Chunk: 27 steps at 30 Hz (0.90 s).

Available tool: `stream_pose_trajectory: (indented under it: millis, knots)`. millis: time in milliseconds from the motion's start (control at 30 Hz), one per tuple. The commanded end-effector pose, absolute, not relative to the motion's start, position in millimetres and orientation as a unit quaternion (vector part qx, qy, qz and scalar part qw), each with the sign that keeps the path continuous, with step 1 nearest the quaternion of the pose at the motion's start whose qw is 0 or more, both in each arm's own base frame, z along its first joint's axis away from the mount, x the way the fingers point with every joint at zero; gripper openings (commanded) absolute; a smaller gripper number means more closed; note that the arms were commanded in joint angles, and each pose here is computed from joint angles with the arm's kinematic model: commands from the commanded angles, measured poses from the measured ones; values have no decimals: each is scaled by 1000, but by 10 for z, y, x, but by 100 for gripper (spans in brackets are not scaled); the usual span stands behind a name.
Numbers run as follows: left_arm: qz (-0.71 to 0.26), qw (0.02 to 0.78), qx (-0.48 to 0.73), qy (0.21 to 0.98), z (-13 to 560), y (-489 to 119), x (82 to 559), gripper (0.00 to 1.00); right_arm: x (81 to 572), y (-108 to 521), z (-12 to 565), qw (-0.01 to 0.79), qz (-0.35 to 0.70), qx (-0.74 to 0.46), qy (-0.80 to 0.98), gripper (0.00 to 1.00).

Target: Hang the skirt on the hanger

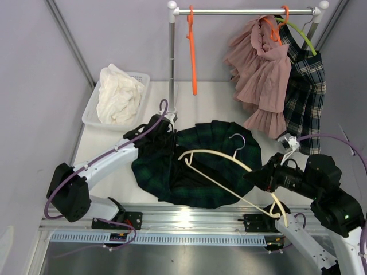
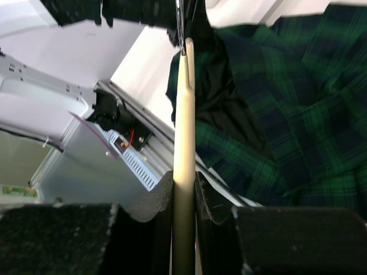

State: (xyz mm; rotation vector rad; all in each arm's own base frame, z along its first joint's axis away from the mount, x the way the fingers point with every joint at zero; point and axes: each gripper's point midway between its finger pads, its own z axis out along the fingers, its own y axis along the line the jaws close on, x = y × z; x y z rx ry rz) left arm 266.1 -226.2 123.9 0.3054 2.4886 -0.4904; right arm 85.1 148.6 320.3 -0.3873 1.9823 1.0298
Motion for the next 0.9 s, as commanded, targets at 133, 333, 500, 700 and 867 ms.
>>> stream_pose_trajectory:
  millis: [133, 333, 500, 700, 867]
  knots:
    - [-187, 313, 119, 924, 1447, -2288, 2786, 29, 774, 1536, 3151, 417, 434, -167, 781, 0]
    - [-193, 323, 118, 919, 1558, -2276, 2765, 28, 926, 1560, 3039, 420, 426, -152, 787, 0]
    - [-201, 331, 119, 914, 1696, -2263, 2725, 22, 1085, 1591, 2985, 434, 421, -142, 784, 0]
    - [-211, 339, 128, 908, 1859, -2297, 2629, 16, 1267, 1641, 3015, 463, 427, -128, 767, 0]
    - [-215, 346, 142, 902, 2013, -2356, 2560, 13, 1369, 1702, 2977, 463, 427, -125, 766, 0]
